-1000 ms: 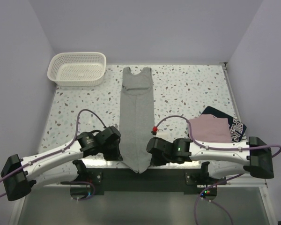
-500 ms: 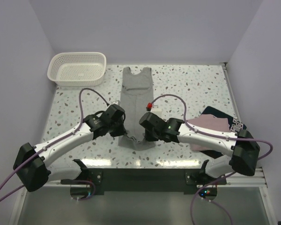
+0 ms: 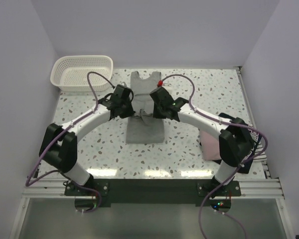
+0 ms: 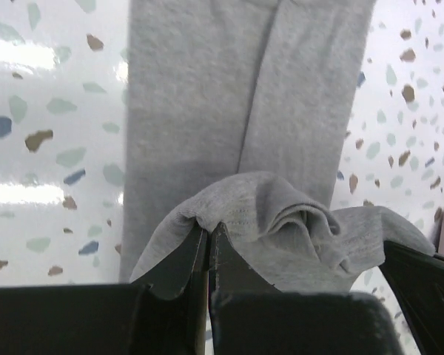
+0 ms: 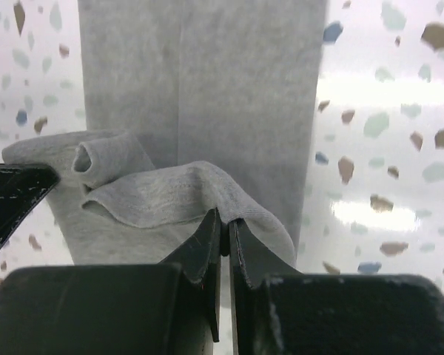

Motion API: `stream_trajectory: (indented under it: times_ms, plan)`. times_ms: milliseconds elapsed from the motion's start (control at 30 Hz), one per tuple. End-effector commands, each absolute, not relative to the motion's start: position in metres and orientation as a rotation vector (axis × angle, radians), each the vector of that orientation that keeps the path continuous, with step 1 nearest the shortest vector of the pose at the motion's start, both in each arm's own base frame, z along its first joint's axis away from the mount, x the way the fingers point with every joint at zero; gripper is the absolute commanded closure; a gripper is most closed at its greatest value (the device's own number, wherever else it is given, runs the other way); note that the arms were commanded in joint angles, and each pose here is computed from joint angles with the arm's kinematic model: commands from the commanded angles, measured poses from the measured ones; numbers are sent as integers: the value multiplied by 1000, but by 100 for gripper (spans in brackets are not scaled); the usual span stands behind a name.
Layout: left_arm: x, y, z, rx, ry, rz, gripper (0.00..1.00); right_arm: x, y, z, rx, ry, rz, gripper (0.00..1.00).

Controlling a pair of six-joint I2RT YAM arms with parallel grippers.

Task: Fold and stack the tank tops
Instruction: Fold the tank top

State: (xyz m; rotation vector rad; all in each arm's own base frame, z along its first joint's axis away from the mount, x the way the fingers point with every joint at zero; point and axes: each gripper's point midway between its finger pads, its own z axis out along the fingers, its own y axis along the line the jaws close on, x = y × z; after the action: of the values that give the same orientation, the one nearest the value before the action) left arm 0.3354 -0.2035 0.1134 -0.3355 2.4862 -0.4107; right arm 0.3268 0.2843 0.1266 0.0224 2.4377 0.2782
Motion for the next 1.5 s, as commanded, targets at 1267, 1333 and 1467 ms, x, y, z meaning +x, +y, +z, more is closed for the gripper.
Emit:
stream_trajectory:
  times_ms: [1267,1333,1467]
  plan:
    - [444,-178,110,-504,2300,-603,68,444,275,114,85,2379,293,39]
    - [431,-194,105,-478,2319,-638,72,447,285,104,69,2409,288,43]
    - [402,-206,76,-484,2399,-623,81,447,290,85,80,2454,289,46]
